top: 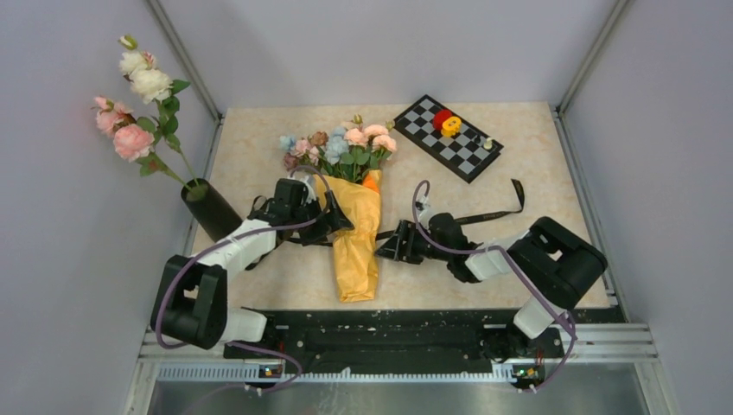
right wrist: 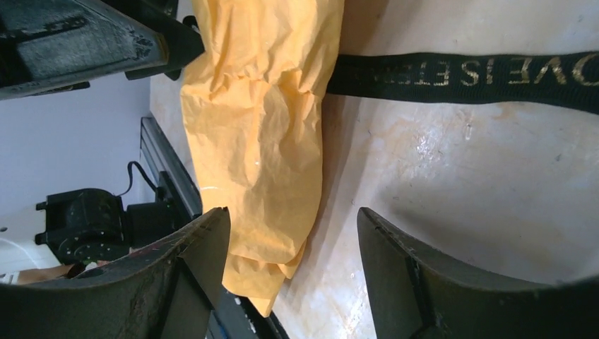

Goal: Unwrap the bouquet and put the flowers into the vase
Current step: Place the ribbon at the center of the board.

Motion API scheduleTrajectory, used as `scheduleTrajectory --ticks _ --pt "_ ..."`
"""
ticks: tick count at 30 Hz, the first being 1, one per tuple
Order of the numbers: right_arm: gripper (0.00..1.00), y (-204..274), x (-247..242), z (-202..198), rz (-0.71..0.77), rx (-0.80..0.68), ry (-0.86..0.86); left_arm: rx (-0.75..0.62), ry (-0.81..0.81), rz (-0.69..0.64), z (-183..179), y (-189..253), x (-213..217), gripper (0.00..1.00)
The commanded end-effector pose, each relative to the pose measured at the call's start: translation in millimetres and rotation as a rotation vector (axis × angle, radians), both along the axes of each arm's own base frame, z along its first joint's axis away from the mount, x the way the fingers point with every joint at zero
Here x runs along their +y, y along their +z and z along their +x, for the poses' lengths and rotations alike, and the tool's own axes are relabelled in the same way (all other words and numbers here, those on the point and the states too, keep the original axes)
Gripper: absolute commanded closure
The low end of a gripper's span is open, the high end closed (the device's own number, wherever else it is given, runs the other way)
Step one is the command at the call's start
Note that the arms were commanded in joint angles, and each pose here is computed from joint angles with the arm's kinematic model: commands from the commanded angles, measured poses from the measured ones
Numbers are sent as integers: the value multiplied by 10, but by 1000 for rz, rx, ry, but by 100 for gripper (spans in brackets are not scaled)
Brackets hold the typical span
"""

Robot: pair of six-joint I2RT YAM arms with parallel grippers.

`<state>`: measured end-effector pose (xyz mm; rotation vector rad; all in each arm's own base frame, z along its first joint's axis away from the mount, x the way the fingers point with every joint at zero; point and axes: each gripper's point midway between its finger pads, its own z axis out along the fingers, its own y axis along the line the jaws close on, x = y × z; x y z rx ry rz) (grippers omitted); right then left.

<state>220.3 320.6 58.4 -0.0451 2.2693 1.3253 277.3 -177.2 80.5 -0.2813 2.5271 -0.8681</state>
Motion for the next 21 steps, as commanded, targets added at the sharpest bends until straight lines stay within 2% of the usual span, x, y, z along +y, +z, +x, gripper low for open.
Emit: scheduleTrajectory --ticks 1,10,15,21 --pt "33 142 221 75 69 -48 15 -25 -10 -32 66 -7 -76 2" --pt "37 24 316 109 81 -26 22 -7 -15 -63 47 -60 -134 24" --pt "41 1 350 130 87 -23 23 3 -26 -66 25 -95 -164 30" --pt "53 28 379 145 96 -33 28 13 -22 -57 16 -151 -155 38"
